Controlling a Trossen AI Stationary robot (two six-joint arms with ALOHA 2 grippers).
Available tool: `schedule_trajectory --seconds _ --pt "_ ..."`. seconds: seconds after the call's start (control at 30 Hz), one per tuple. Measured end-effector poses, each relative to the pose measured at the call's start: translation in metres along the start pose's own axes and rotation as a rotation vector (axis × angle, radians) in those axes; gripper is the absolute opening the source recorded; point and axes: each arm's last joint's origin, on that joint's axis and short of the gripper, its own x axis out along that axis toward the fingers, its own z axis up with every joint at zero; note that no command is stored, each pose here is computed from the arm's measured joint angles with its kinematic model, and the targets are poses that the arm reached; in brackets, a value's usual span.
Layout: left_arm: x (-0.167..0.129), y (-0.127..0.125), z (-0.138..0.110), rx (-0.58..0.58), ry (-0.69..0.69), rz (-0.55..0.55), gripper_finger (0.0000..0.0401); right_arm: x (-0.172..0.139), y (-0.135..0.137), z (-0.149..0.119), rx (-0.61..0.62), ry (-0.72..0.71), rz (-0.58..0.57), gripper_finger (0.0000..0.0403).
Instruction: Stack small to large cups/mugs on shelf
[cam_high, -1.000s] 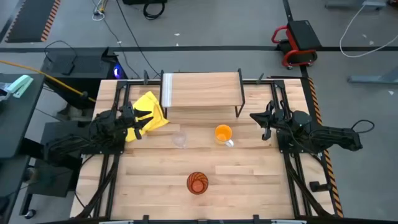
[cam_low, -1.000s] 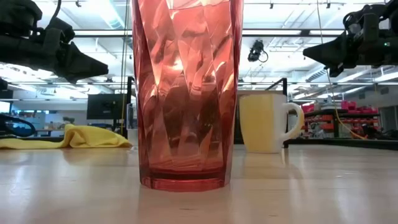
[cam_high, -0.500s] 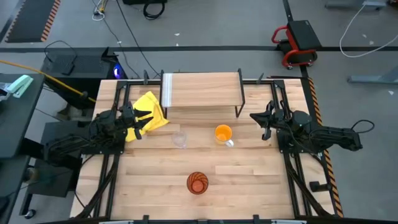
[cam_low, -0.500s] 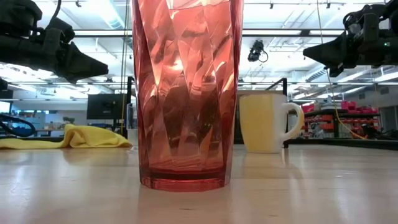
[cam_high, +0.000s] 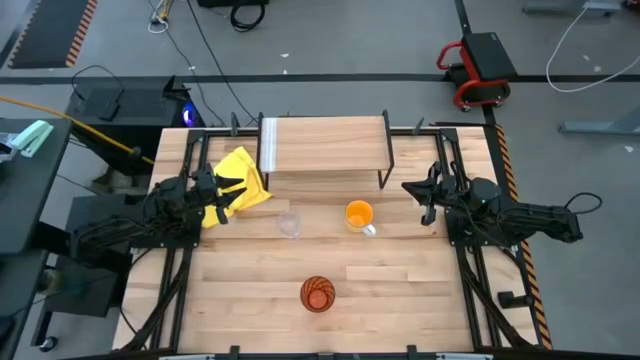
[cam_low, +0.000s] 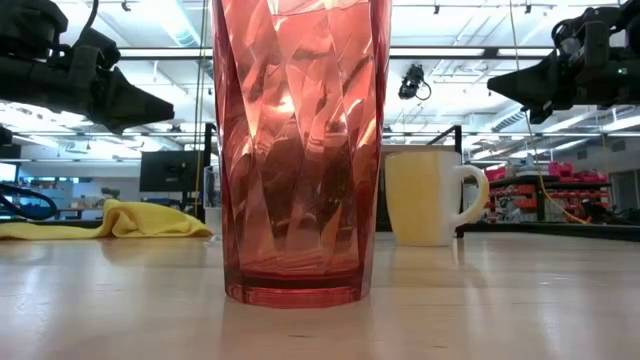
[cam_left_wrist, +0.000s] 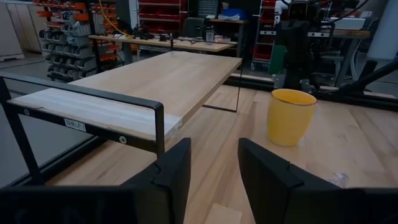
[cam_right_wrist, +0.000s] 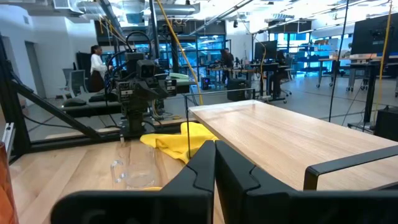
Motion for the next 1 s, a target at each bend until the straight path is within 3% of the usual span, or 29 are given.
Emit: schedule_trajectory --seconds 1.0 --pt "0.0 0.0 0.0001 0.0 0.0 0.0 0.0141 0.0 0.0 0.0 0.0 0.0 0.0 0.0018"
